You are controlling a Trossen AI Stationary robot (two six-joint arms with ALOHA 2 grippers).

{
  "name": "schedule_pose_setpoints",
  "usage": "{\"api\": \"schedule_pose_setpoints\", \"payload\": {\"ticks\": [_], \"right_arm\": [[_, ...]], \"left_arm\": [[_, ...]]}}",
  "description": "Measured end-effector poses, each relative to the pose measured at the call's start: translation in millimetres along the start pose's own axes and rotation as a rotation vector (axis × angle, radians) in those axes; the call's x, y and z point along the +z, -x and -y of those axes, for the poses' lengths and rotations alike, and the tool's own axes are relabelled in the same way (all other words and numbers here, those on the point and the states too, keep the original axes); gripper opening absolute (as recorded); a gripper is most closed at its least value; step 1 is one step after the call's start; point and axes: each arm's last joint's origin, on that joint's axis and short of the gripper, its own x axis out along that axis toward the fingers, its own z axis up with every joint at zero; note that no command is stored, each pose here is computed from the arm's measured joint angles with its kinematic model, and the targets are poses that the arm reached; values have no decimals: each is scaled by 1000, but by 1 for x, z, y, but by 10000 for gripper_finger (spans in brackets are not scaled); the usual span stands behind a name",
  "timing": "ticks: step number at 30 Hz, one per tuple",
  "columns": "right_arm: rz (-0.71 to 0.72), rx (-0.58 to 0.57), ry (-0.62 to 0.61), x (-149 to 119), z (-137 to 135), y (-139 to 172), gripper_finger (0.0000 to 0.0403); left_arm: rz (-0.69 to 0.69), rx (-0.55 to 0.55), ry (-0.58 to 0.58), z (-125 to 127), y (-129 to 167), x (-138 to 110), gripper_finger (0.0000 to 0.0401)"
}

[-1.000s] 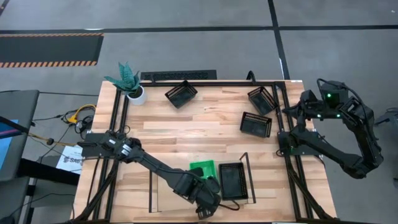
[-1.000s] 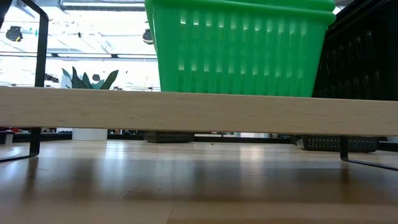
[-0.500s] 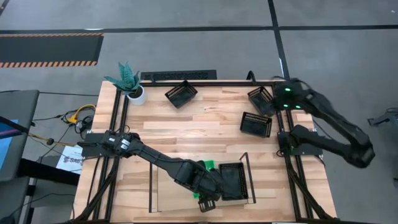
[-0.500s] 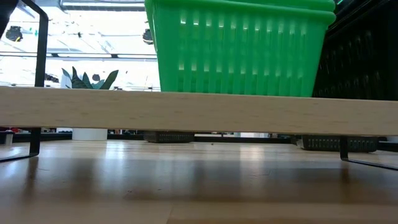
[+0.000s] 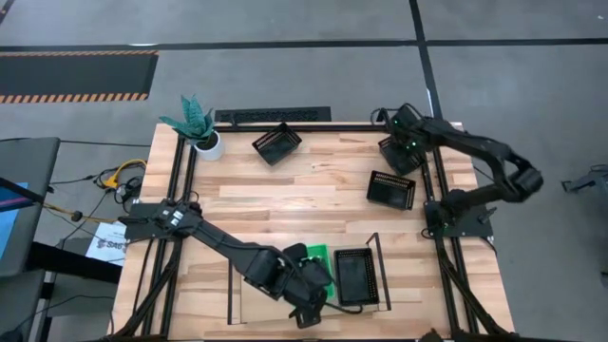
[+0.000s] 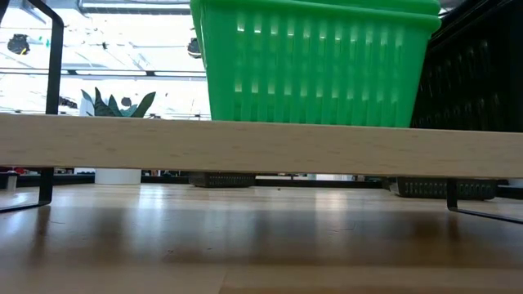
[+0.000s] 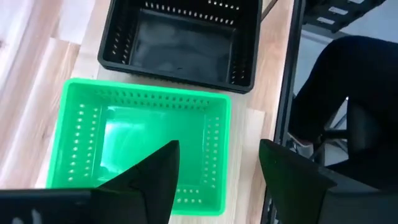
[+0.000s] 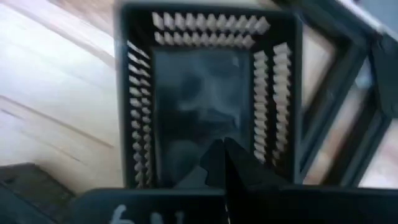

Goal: Stack baskets on shelf by color
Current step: Put the black bin on the shelf

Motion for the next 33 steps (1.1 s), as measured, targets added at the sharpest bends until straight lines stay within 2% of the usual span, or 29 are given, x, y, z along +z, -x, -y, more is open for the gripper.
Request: {"api": "schedule_pose_setpoints", "payload": {"ticks": [3,6,8,11,13,15,19,22,26,30,33], "right_arm": [[-32,93,67,11,-7,-11,7],[-112,255,137,17,-15,-25,3],[-140,493,200,21,-24,-34,3],[-107,931,286,28,-37,-23,6],[-28,1074,371,33,-41,-5,6],[36,1054,427,35,-41,17,4],[116,848,397,28,-36,58,3],[80,632,275,11,-36,81,5],[2,381,268,-28,-48,94,5],[-20,293,288,-64,-61,87,3],[-12,314,280,-87,-71,72,4]], "left_arm": [[0,1,-1,3,1,-3,208],[0,-3,16,6,2,-5,208],[1,-5,27,7,2,-6,208],[5,-5,29,9,3,-7,208],[4,-5,31,9,3,-7,208],[5,-5,39,9,3,-7,208],[10,1,31,8,3,-7,208],[19,12,15,8,3,-7,208],[29,24,-11,8,3,-7,208],[30,27,-23,8,3,-7,208],[30,26,-27,9,3,-8,208]]}}
